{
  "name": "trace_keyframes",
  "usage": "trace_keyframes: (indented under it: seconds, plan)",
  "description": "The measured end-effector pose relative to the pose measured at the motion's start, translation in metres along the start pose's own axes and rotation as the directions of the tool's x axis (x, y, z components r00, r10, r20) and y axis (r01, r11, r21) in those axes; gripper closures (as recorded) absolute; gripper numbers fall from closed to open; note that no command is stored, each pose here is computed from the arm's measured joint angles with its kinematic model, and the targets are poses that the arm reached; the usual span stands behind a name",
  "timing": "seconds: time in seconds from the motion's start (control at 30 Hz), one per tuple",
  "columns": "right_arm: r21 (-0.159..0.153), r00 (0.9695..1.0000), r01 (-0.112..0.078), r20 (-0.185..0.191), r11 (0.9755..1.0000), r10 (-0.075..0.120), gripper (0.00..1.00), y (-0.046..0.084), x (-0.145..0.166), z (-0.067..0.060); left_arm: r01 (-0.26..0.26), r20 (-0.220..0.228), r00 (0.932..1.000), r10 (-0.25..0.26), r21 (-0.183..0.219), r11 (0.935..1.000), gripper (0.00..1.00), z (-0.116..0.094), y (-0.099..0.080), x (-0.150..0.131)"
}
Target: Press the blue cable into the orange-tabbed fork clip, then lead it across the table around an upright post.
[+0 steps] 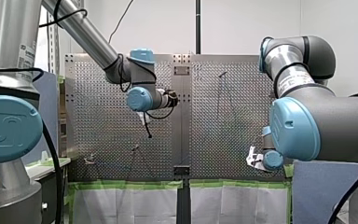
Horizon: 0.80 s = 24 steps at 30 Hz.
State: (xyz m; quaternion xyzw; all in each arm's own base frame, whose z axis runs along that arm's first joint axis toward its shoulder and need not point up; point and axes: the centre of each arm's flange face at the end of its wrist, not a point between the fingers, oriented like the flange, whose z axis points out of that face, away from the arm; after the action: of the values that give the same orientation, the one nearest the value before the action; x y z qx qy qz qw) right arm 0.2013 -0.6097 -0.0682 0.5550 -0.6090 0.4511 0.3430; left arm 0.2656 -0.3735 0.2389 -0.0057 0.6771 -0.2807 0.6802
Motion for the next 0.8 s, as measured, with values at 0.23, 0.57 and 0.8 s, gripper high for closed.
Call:
trace_keyframes:
  seconds: [0.23,0.57,0.8]
  plan:
    - [0.001,1.0,0.001,0.002,1.0,-0.001,1.0,0.0,0.0,0.0,-0.042,-0.027,0.9987,0.042,-0.013,0.999,0.01,-0.018,0.02,0.023]
    - [0.004,1.0,0.006,0.004,1.0,-0.006,1.0,-0.003,0.0,0.0,-0.079,-0.093,0.9927,0.076,-0.028,0.9965,0.01,-0.049,0.048,0.046]
    - [0.006,1.0,0.008,0.003,1.0,-0.008,1.0,-0.004,0.001,0.0,-0.088,-0.113,0.9902,0.083,-0.035,0.9956,0.01,-0.058,0.054,0.05]
